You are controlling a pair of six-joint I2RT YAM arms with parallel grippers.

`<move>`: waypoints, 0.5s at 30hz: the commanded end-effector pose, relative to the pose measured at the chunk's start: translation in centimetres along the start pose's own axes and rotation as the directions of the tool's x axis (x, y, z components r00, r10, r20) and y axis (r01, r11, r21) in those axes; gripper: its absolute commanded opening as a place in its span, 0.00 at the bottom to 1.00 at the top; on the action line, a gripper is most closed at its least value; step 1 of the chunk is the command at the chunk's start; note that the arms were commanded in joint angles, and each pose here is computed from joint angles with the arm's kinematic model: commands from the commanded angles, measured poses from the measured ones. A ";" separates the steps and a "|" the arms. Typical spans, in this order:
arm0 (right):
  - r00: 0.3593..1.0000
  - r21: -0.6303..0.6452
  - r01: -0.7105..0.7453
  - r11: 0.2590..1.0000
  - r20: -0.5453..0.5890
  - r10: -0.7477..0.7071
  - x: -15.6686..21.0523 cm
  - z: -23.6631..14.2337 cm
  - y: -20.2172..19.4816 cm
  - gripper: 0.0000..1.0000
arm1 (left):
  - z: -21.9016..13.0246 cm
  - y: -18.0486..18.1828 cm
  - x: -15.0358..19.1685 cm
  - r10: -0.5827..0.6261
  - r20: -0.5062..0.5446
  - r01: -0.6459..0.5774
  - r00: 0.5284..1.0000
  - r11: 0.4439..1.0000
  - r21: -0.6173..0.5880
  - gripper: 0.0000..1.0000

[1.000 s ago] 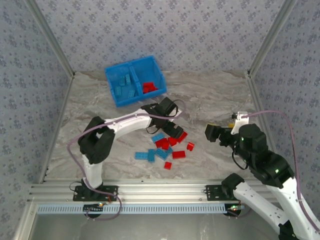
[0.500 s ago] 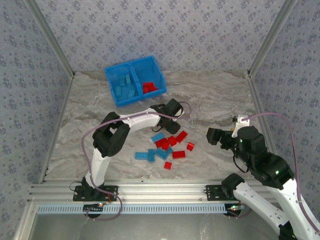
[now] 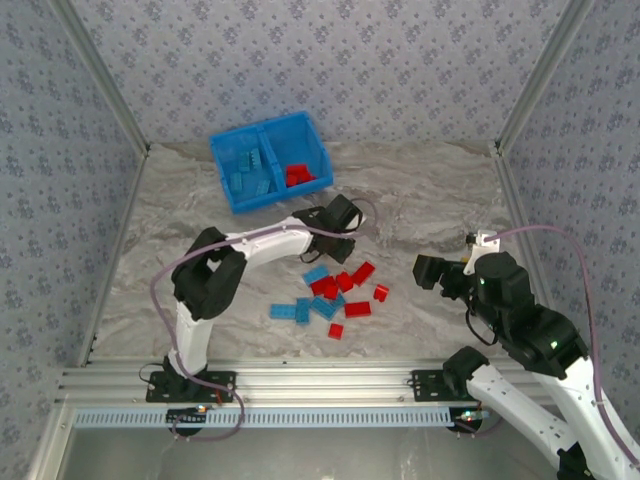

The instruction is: Sort the legos into containers by color

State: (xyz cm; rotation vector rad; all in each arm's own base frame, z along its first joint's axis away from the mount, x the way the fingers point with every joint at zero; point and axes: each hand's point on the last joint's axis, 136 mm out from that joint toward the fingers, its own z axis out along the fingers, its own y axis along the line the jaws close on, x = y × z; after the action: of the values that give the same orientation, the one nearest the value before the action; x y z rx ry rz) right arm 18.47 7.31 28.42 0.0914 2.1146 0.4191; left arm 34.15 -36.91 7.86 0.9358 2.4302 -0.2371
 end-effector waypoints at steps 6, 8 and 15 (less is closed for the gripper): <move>0.999 0.008 -0.041 0.999 0.034 0.041 -0.6 0.0 -0.2 1.00 | -10.2 6.8 -11.9 0.100 0.259 -0.009 0.961 0.944 -0.330 0.09; 0.998 0.005 -0.046 0.999 0.030 0.046 -0.5 0.1 -0.1 1.00 | -10.3 8.5 -13.5 0.115 0.286 -0.002 0.951 0.930 -0.368 0.10; 0.998 0.000 -0.063 0.998 0.029 0.063 -0.5 0.1 0.0 1.00 | -8.2 17.6 -18.1 0.058 0.356 0.125 0.933 0.874 -0.469 0.16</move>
State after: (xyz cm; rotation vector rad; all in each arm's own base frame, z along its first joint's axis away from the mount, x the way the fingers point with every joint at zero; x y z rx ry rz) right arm 18.59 7.38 28.66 0.1222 2.1045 0.4418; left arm 50.22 -33.74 26.98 0.5986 1.9906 0.0627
